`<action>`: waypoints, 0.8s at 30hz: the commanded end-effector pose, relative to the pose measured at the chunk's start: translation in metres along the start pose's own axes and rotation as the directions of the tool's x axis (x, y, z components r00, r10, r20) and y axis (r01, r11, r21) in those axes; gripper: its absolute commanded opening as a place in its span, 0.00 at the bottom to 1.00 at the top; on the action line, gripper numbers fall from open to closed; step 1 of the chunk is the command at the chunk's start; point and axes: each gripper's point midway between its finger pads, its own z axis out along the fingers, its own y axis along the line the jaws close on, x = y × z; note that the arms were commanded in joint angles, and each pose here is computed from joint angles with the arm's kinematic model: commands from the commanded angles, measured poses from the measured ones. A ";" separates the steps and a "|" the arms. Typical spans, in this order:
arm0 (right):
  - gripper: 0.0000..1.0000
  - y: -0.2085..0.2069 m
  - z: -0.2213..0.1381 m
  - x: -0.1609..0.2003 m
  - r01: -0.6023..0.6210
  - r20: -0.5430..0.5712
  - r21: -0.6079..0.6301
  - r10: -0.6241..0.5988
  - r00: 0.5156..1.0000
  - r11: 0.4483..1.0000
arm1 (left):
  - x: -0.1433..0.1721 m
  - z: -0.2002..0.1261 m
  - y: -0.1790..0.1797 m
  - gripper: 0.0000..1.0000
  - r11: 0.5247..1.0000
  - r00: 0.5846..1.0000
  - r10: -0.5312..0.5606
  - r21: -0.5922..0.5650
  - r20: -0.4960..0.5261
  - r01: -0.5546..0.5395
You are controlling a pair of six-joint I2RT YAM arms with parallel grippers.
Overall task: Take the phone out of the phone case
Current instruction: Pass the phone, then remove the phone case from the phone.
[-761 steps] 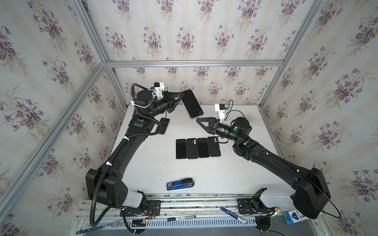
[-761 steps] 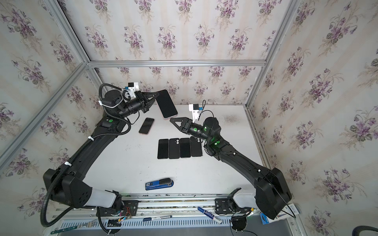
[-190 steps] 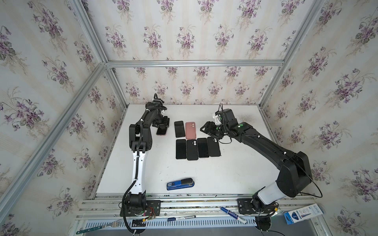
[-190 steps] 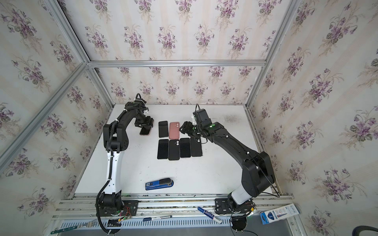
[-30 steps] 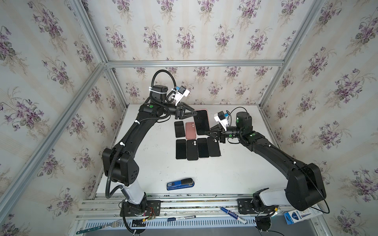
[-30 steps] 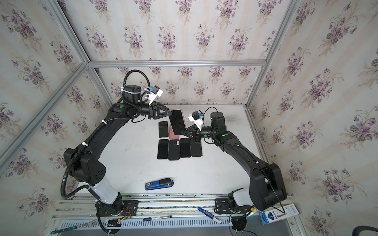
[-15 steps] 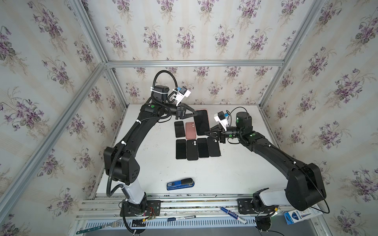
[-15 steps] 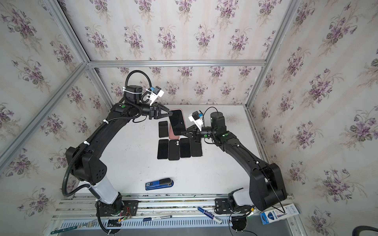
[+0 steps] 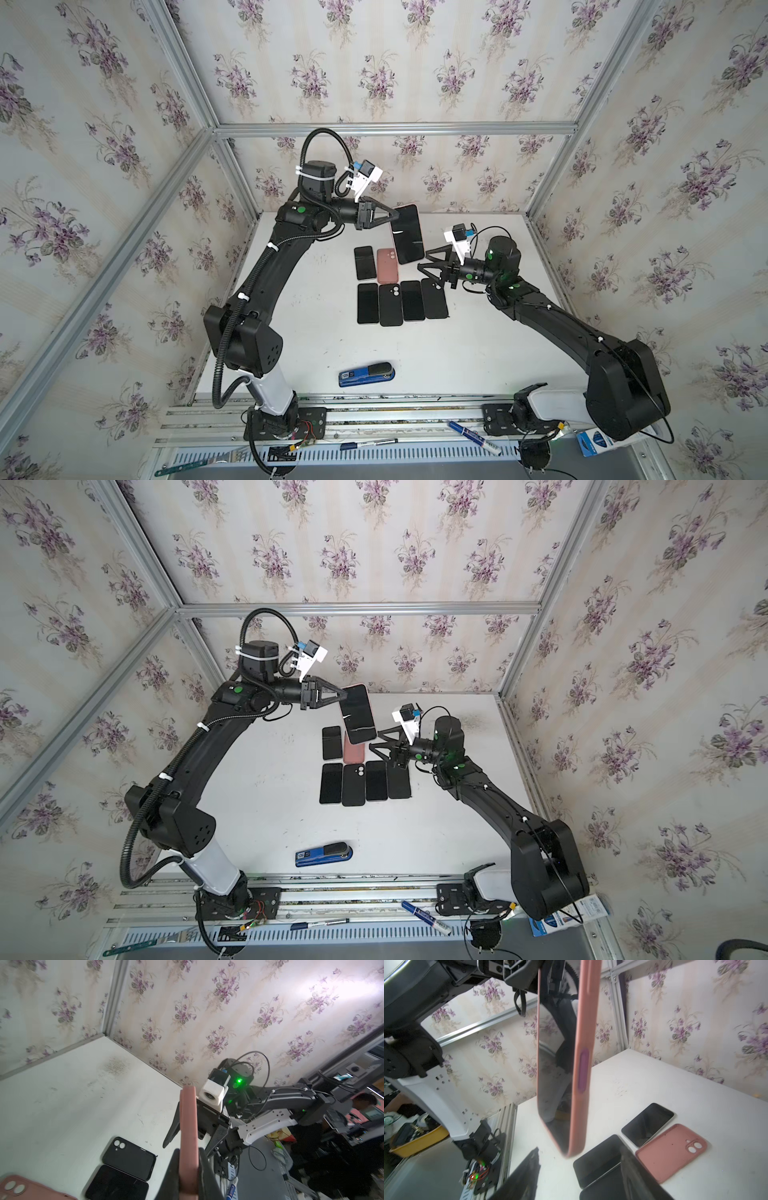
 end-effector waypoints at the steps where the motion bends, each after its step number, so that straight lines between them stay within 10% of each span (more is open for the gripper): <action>1: 0.69 -0.018 -0.011 -0.040 -0.080 0.169 0.143 0.055 0.984 0.987 | -0.034 -0.017 0.015 0.00 0.981 0.992 -0.043 -0.181 0.118 0.064; 5: 0.70 -0.026 -0.024 -0.069 -0.266 0.286 0.201 0.204 0.936 0.943 | -0.072 -0.047 0.025 0.00 0.944 0.936 -0.116 -0.255 0.333 0.208; 10: 0.72 -0.018 -0.022 -0.096 -0.463 0.295 0.139 0.410 0.863 0.875 | -0.104 -0.078 0.034 0.00 0.893 0.752 -0.264 -0.142 0.604 0.427; 16: 0.72 -0.008 -0.013 -0.114 -0.585 0.350 -0.006 0.550 0.759 0.811 | -0.114 -0.079 0.035 0.00 0.820 0.589 -0.455 0.055 0.668 0.570; 24: 0.71 0.000 0.011 -0.131 -0.637 0.364 -0.166 0.647 0.670 0.753 | -0.107 -0.077 0.028 0.00 0.770 0.494 -0.535 0.156 0.685 0.618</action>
